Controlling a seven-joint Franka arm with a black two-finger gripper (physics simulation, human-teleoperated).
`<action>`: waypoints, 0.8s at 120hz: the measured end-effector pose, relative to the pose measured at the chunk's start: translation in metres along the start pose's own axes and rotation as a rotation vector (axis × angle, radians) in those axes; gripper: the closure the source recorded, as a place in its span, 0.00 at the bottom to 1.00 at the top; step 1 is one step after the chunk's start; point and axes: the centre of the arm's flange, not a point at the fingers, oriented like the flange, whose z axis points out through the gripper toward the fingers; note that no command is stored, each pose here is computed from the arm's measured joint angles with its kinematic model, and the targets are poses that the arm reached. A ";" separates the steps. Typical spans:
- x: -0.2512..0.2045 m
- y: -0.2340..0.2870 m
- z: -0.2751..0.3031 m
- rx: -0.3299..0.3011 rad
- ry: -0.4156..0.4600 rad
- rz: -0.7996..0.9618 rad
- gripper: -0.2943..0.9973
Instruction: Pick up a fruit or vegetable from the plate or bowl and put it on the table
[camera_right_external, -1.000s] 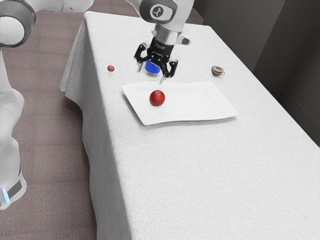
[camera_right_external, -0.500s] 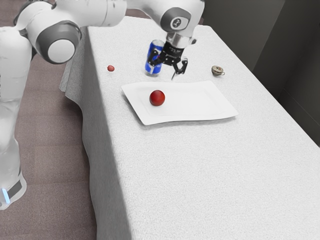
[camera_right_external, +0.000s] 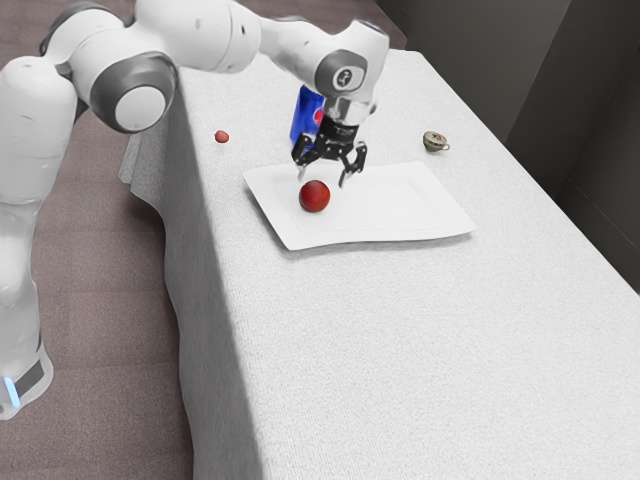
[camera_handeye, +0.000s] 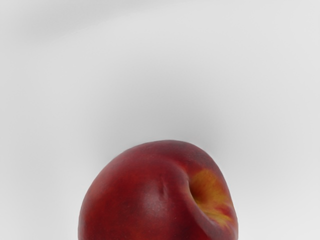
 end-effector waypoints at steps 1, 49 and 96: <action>0.000 0.000 0.001 0.000 -0.001 -0.002 0.23; 0.011 -0.002 0.036 -0.014 -0.032 -0.064 0.23; 0.017 -0.002 0.064 -0.026 -0.055 -0.097 0.23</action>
